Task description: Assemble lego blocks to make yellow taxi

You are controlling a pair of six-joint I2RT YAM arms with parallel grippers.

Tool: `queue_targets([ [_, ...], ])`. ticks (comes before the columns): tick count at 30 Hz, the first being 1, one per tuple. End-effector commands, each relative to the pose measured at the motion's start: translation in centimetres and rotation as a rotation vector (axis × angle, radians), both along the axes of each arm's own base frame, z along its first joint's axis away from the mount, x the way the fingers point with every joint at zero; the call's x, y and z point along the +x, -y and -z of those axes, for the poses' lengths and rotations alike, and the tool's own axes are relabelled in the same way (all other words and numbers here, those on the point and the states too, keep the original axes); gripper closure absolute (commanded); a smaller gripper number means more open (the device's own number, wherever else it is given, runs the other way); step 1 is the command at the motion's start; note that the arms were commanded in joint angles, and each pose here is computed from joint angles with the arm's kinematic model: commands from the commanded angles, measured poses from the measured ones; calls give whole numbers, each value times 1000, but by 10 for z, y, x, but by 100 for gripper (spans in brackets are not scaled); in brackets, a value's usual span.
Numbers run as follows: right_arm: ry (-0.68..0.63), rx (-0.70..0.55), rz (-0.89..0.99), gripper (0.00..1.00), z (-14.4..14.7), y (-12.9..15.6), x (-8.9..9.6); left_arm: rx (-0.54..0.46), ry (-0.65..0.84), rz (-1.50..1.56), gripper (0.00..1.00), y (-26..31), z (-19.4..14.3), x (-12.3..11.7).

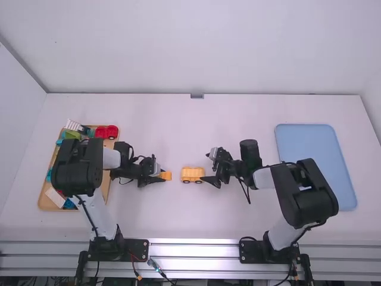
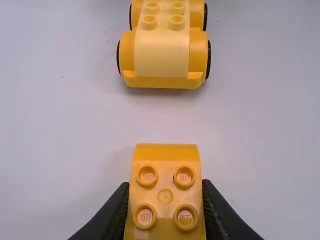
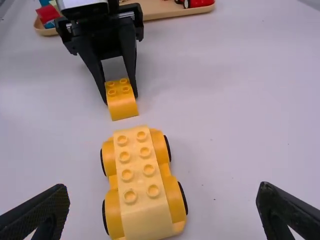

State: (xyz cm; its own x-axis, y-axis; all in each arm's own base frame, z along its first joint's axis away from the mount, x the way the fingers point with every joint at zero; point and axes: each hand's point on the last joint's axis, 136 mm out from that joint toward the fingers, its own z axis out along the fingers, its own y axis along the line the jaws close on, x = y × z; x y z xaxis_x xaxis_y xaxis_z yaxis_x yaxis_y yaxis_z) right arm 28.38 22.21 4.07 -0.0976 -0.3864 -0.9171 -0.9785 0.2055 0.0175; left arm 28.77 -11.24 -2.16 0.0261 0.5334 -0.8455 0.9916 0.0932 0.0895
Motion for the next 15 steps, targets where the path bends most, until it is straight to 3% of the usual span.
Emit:
queue_targets([
  [1, -7, 12, -11, 1, -1, -2, 0, 41, -12, 15, 80, -2, 12, -12],
  [4, -7, 12, -11, 1, -1, -2, 0, 35, 4, 13, 92, -1, 14, -13],
  [15, -23, -23, -33, 1, 7, -12, -11, -149, 8, 20, 92, 14, -17, -11],
])
